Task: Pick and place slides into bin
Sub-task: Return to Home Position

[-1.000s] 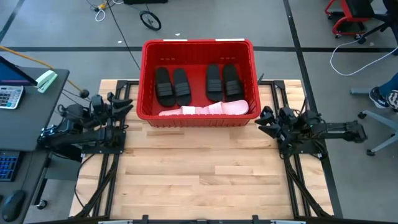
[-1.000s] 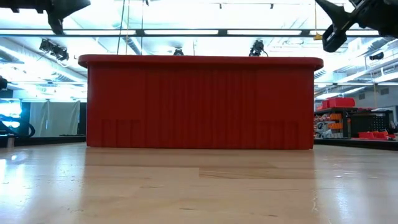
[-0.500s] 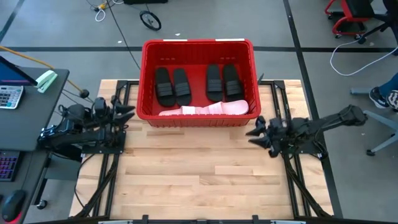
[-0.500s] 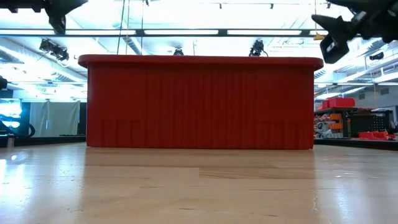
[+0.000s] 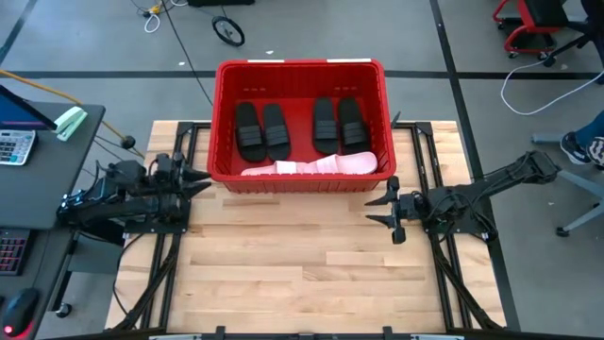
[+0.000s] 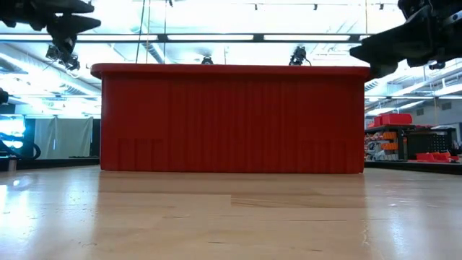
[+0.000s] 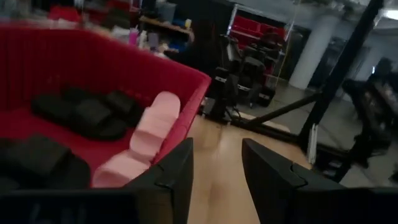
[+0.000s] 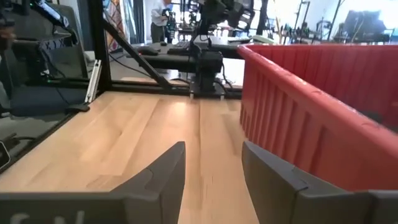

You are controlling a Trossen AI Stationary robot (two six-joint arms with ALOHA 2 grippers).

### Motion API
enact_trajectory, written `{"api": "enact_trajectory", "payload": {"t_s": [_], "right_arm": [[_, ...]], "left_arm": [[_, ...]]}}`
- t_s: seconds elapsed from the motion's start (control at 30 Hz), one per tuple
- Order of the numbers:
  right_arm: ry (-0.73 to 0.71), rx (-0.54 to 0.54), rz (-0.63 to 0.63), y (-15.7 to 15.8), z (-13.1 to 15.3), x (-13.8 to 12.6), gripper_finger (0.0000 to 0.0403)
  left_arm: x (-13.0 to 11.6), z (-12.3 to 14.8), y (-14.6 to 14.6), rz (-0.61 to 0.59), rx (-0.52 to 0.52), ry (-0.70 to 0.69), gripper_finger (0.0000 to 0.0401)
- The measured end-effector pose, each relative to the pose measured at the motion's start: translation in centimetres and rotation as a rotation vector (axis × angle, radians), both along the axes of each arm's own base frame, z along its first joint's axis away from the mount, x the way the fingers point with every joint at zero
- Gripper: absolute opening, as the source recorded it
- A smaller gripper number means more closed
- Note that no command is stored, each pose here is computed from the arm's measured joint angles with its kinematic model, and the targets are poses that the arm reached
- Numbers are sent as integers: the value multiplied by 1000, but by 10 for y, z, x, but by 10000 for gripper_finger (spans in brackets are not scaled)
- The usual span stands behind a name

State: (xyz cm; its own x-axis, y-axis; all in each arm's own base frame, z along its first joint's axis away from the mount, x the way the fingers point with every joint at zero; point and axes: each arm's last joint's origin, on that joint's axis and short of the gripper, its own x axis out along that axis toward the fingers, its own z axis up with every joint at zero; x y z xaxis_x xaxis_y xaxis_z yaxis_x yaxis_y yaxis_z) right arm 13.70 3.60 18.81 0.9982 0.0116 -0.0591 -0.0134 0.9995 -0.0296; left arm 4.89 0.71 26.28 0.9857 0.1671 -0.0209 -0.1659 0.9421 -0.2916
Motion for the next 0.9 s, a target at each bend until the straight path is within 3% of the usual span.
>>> {"api": "enact_trajectory", "payload": {"t_s": [0.1,0.17,0.57,0.77,0.9], "right_arm": [[-6,-7,2,0,1,0,164],[-8,16,0,0,1,0,164],[-86,70,12,-3,11,-9,164],[-86,98,12,-3,11,-9,164],[-87,116,12,-3,11,-9,164]], "left_arm": [[0,2,-1,-42,141,4,146],[0,2,-2,-65,181,1,149],[0,0,-3,-105,178,20,143],[5,8,-4,-152,267,-146,142],[18,-9,-6,-266,237,-190,149]]}}
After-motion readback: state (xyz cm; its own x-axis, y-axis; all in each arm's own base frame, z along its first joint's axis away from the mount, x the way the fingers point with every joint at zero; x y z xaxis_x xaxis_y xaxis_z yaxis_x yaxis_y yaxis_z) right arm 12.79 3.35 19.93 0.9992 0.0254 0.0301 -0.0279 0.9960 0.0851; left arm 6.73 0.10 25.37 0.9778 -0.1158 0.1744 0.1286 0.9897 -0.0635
